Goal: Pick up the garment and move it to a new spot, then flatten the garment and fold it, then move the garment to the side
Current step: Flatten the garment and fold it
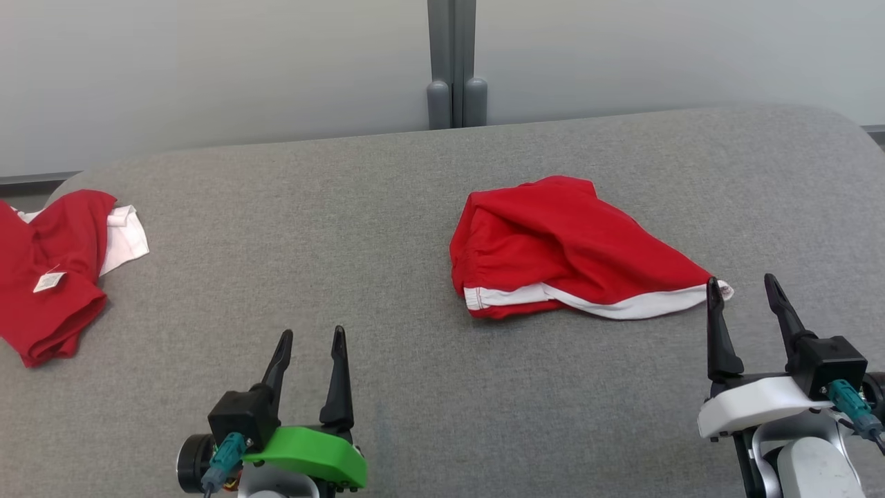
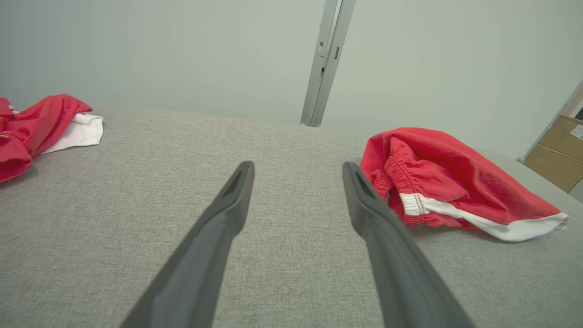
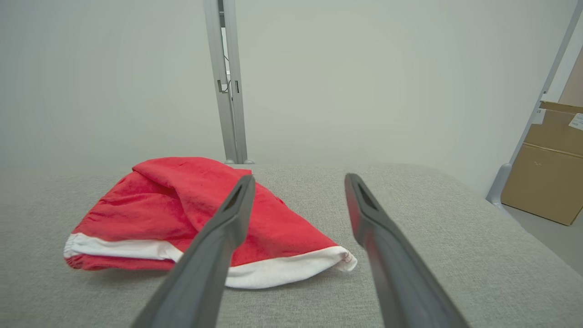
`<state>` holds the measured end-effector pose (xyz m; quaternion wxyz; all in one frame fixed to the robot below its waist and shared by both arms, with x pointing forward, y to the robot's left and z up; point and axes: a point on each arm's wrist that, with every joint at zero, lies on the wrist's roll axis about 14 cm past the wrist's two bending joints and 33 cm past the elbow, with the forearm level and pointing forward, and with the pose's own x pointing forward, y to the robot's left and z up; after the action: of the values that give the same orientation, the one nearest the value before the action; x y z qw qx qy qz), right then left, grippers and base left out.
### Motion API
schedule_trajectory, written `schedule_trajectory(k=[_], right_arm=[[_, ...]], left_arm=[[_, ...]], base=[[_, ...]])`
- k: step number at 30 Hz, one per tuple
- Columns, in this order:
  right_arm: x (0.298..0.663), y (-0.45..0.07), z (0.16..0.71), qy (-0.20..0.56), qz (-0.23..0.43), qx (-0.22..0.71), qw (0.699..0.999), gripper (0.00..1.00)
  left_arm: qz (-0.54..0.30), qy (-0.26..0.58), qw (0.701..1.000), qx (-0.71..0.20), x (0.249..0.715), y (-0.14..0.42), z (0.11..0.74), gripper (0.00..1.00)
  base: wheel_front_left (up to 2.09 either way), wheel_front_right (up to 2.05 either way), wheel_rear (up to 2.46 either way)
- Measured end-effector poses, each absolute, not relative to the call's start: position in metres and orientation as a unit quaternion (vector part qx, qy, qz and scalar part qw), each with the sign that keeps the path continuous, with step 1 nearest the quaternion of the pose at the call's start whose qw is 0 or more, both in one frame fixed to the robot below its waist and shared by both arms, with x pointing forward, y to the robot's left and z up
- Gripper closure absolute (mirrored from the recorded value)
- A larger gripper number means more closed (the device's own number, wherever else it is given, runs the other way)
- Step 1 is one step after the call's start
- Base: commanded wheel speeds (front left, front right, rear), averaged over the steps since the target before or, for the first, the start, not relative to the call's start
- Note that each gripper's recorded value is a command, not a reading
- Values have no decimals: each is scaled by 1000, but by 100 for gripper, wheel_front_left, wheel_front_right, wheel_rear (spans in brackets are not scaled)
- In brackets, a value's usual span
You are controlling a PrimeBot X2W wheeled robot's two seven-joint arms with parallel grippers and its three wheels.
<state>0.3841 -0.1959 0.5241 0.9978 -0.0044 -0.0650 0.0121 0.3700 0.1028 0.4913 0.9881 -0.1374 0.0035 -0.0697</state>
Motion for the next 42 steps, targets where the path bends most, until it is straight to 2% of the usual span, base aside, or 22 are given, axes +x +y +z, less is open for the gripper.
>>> schedule_trajectory(k=[18,24,29,36,42], right_arm=[[388,-184,518,-57,29,9,998,0],[397,-180,520,-61,34,14,997,0],[402,-184,516,-56,28,15,998,0],[403,-202,513,-52,4,10,999,0],[399,-222,505,-39,-25,4,999,0]], left_arm=[[-62,8,989,-135,372,108,487,0],[-111,23,985,-129,381,81,480,0],[-201,83,962,-165,388,28,464,0],[-247,180,928,-212,406,-12,440,0],[-266,210,915,-219,421,-33,428,0]], base=[[0,0,0],[0,0,0],[0,0,0],[0,0,0],[0,0,0]])
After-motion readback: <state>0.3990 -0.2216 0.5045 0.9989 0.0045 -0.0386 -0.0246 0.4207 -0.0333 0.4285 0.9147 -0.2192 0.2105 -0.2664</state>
